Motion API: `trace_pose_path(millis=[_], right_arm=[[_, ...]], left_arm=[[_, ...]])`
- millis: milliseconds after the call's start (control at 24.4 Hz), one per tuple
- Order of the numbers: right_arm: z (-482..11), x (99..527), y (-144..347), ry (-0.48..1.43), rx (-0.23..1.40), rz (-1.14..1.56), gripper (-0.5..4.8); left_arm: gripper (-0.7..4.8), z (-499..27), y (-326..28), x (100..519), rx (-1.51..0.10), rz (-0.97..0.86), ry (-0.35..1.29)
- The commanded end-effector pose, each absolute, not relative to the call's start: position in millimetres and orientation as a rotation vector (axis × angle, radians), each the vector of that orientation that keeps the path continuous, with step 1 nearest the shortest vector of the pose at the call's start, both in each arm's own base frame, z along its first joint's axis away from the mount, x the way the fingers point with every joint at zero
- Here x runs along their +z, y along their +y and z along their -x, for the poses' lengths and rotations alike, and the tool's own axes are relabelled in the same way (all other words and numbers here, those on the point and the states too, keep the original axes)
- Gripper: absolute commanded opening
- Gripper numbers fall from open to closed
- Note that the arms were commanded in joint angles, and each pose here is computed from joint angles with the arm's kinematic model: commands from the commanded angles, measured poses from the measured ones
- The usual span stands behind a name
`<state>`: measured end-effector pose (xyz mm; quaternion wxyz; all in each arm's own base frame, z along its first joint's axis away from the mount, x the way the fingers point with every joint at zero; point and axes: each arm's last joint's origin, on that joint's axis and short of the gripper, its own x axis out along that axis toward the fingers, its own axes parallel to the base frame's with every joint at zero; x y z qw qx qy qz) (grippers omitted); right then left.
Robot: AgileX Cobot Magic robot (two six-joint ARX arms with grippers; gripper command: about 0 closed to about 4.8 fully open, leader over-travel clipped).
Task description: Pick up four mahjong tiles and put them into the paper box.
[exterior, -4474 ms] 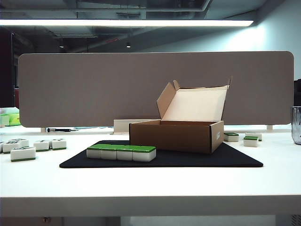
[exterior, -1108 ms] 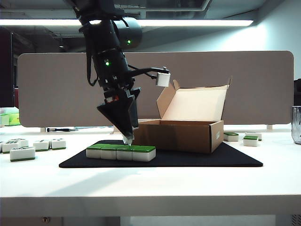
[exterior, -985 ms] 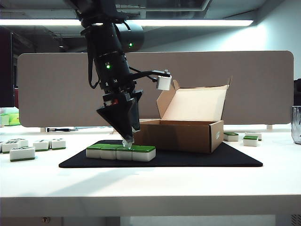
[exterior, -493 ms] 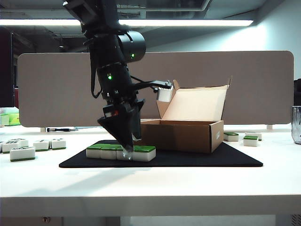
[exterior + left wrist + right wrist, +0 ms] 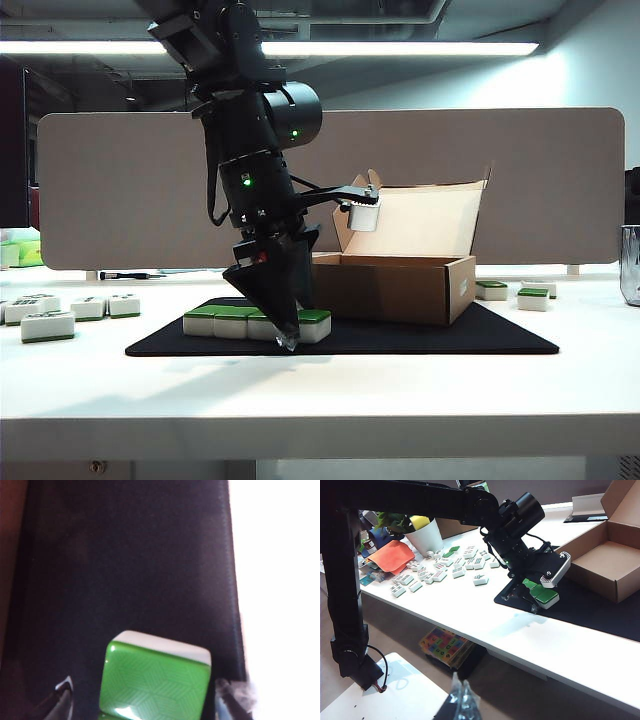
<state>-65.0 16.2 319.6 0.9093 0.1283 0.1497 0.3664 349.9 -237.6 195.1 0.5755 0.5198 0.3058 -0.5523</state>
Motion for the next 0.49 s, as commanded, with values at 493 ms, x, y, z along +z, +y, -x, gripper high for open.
trace_pose_path(millis=[493], right_arm=[[68.1, 319.9, 16.0, 0.285, 0.76, -0.254, -0.01]], left_arm=[[3.03, -352.5, -235.6, 186.2, -1.304, -1.199, 0.755]])
